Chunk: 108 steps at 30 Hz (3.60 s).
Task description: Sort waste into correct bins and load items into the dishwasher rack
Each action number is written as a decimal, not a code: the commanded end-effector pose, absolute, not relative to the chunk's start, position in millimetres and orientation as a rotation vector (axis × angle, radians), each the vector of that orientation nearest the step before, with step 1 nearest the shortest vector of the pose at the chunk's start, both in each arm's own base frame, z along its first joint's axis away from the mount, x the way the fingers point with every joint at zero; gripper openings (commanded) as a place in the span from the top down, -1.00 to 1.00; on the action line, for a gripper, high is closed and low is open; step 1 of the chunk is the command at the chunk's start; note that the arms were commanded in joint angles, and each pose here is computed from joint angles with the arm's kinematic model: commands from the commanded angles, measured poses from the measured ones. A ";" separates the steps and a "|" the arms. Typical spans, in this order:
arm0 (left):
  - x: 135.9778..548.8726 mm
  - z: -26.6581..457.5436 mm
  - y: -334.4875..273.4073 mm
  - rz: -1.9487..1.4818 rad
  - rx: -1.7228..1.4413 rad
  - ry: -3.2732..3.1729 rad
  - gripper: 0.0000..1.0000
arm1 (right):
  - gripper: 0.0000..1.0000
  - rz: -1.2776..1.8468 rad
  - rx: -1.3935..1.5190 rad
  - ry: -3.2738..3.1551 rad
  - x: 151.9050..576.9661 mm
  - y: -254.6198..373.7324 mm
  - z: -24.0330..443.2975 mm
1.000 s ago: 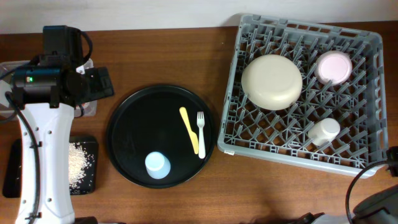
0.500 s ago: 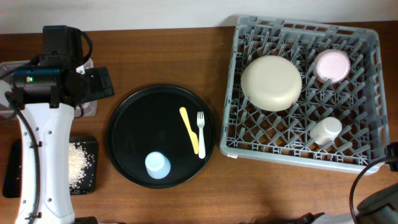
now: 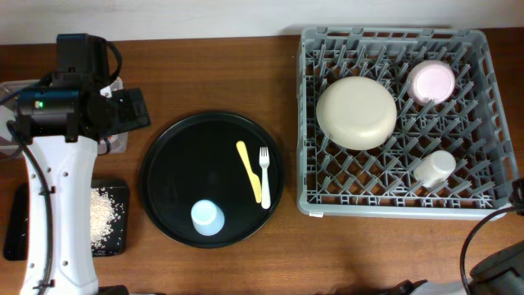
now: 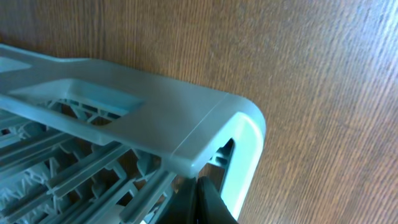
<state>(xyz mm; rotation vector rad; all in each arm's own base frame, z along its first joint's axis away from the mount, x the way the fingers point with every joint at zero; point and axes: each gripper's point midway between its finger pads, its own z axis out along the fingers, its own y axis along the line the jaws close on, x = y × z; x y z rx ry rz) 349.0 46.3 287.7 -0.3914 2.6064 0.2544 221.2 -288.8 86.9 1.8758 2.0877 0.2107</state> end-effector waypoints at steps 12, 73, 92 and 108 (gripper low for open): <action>349.4 291.4 48.9 0.265 -0.405 2.591 -0.99 | 0.32 0.706 0.647 2.336 322.8 -138.7 274.0; 349.5 291.5 48.9 0.264 -0.405 2.591 -0.99 | -0.26 0.191 -1.893 2.244 223.5 408.1 48.0; 349.5 291.5 48.9 0.264 -0.405 2.591 -0.99 | -0.04 0.190 -0.913 2.624 294.3 209.5 230.3; 349.5 291.5 48.9 0.264 -0.405 2.591 -0.99 | -0.04 0.004 0.037 3.091 290.1 -4.1 168.0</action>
